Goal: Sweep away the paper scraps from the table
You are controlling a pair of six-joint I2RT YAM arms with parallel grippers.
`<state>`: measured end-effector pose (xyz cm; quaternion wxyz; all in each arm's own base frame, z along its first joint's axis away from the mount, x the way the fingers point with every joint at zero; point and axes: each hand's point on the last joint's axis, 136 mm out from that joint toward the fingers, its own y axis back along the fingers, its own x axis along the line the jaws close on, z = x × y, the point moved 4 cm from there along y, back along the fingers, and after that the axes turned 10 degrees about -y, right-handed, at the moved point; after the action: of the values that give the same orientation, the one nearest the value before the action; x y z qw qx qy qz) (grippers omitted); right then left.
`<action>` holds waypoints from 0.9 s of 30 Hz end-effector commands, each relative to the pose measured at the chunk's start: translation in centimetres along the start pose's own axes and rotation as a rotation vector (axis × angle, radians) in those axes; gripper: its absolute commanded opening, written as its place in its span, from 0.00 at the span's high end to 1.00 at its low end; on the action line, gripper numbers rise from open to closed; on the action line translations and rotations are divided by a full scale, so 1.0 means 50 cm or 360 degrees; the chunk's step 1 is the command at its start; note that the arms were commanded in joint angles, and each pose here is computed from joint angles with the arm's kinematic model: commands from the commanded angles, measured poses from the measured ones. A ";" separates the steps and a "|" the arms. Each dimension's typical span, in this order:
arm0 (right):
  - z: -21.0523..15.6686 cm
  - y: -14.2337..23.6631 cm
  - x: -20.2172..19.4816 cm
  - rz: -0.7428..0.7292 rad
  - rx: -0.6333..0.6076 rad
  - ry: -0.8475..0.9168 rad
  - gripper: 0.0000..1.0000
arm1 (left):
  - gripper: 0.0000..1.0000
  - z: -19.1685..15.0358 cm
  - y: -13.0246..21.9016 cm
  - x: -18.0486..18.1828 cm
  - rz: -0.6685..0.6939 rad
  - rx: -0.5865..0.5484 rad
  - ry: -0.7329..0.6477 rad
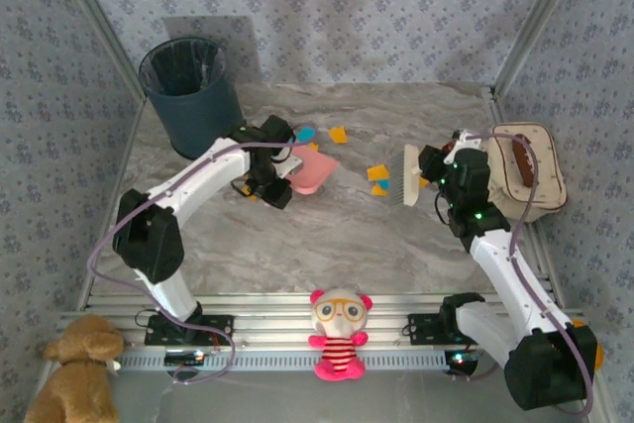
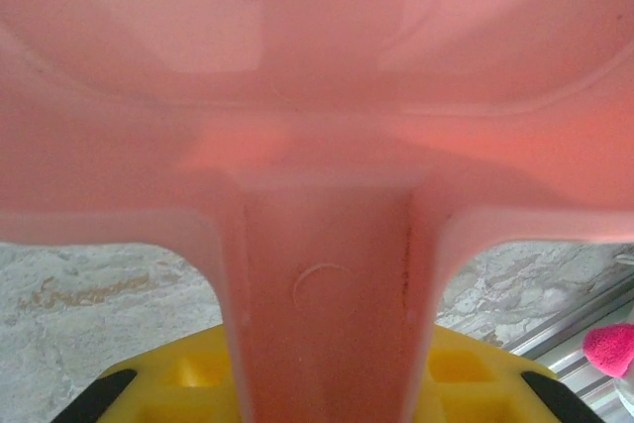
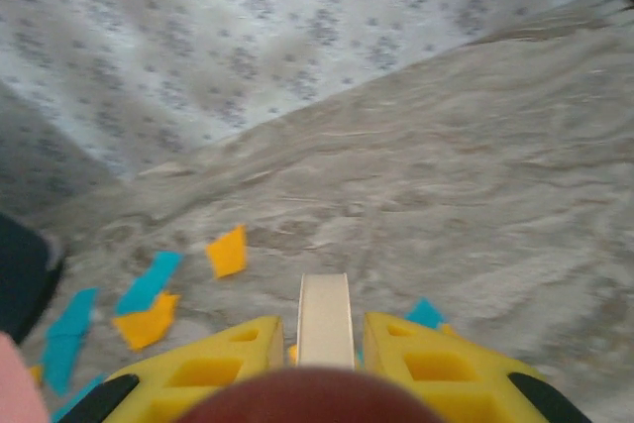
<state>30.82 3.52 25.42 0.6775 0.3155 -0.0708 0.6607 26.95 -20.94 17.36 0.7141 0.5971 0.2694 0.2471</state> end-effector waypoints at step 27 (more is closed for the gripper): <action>0.057 -0.142 -0.096 -0.0590 0.0040 0.0831 1.00 | 1.00 0.083 -0.115 -0.116 -0.0088 0.0511 -0.0615</action>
<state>36.40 -2.07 20.96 0.7822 0.1817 0.1809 0.5679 26.28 -28.72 12.33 0.6639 0.7172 0.1916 0.0899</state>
